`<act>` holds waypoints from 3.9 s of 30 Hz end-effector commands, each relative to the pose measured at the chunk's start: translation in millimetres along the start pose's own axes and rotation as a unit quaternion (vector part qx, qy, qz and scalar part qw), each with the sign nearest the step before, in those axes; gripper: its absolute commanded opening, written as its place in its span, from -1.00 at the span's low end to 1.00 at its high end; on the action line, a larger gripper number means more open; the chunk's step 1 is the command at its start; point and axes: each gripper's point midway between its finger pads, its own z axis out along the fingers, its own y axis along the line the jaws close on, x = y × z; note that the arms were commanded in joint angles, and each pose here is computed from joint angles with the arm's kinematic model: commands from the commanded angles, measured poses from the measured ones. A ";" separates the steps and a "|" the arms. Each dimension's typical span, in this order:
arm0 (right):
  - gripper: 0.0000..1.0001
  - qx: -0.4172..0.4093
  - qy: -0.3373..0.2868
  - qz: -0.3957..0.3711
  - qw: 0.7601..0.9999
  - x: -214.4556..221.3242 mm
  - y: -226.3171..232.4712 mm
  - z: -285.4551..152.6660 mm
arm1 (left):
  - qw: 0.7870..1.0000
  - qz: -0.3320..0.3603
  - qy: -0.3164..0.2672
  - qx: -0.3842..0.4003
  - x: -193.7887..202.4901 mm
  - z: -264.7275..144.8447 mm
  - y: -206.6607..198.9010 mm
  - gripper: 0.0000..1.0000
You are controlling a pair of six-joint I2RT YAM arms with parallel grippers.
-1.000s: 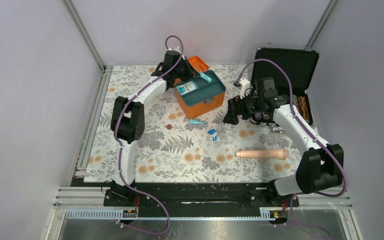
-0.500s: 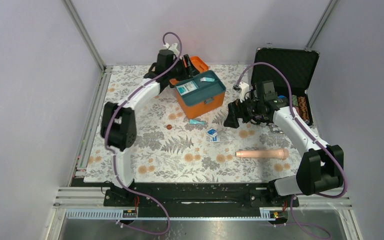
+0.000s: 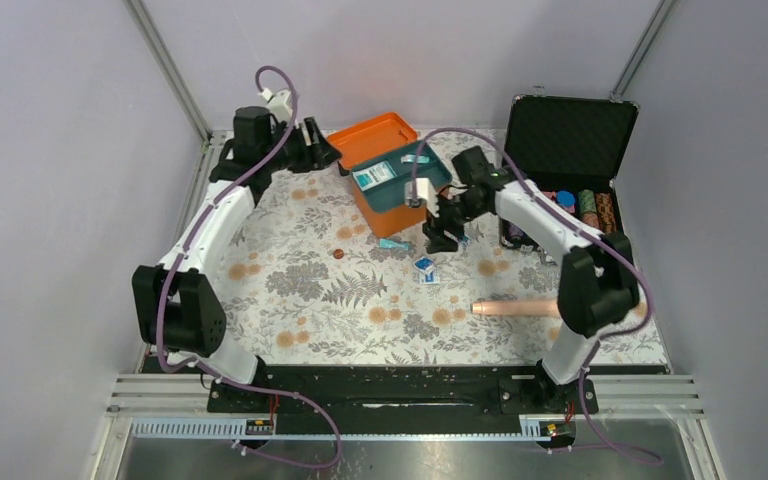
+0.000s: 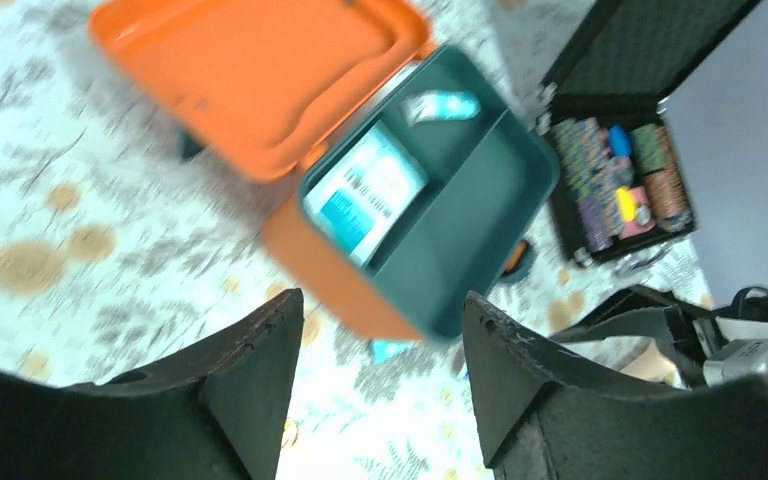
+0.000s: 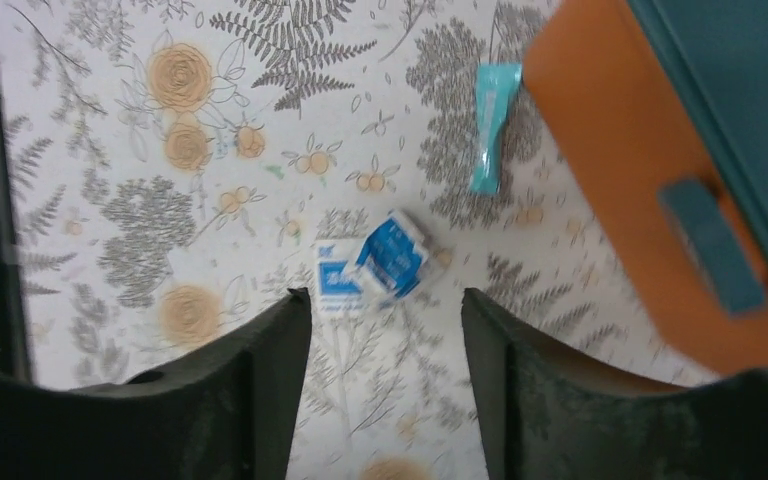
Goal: Organize the medicine kit
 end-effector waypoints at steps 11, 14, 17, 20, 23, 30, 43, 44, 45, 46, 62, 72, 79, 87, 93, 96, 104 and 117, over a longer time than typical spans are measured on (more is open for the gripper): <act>0.01 0.009 0.102 -0.189 0.977 6.0 -48.4 93.8 | 0.996 0.074 -0.003 -0.051 19.5 -83.5 4.4 0.21; 0.00 0.018 0.117 -0.190 0.974 9.6 -60.0 100.9 | 0.996 0.075 0.000 -0.046 23.7 -86.1 2.1 0.21; -0.01 0.021 0.137 -0.196 0.971 17.7 -66.7 107.9 | 0.997 0.071 0.002 -0.043 26.1 -85.9 1.5 0.22; -0.01 0.019 0.142 -0.198 0.970 19.6 -68.5 114.2 | 0.997 0.064 0.003 -0.039 27.3 -83.4 1.3 0.21; -0.01 0.010 0.144 -0.202 0.969 21.3 -64.2 120.7 | 0.997 0.059 0.004 -0.040 27.6 -80.3 3.4 0.21; -0.07 -0.020 0.167 -0.204 0.965 28.2 -55.3 133.2 | 0.998 0.051 0.005 -0.042 30.6 -78.7 7.0 0.21; -0.87 -0.057 0.186 -0.201 0.960 24.7 -40.1 119.4 | 0.998 0.040 0.008 -0.043 36.7 -76.9 9.4 0.21; -0.89 -0.059 0.178 -0.201 0.961 20.7 -33.8 113.7 | 0.998 0.040 0.007 -0.043 36.2 -76.9 9.3 0.21; -0.90 -0.055 0.163 -0.205 0.964 9.6 -27.2 102.6 | 0.998 0.039 0.009 -0.044 37.2 -76.2 10.3 0.21; -0.90 -0.059 0.150 -0.204 0.966 5.4 -19.5 97.6 | 0.998 0.038 0.009 -0.045 37.7 -75.9 10.8 0.21; -0.96 0.210 -0.160 0.184 0.947 -138.4 -94.1 -24.9 | 0.998 0.035 0.001 -0.046 26.2 -66.0 13.4 0.21; -0.96 0.273 -0.158 0.181 0.931 -127.9 -166.5 -13.8 | 0.997 0.054 0.003 -0.061 31.7 -76.1 16.6 0.21; -0.96 0.345 -0.078 0.014 0.935 -102.6 -212.4 -7.1 | 0.996 0.062 0.006 -0.067 35.1 -78.9 19.1 0.21; 0.04 0.365 -0.058 -0.066 0.927 -102.7 -228.0 -7.8 | 0.996 0.062 0.005 -0.066 32.6 -75.2 20.6 0.21; 0.21 0.364 -0.100 -0.031 0.926 -125.1 -201.0 -42.2 | 0.997 0.052 0.006 -0.065 33.9 -71.2 22.0 0.21; 0.22 0.310 -0.126 -0.014 0.942 -130.5 -163.9 -46.6 | 0.997 0.045 0.007 -0.063 35.4 -68.4 22.7 0.21; 0.14 0.097 -0.086 0.055 0.990 -64.5 -38.6 -8.6 | 0.998 0.025 0.012 -0.058 41.5 -60.6 25.6 0.22; 0.23 -0.009 0.127 0.066 0.990 46.7 12.1 38.9 | 0.998 0.016 0.017 -0.059 47.9 -58.6 28.3 0.22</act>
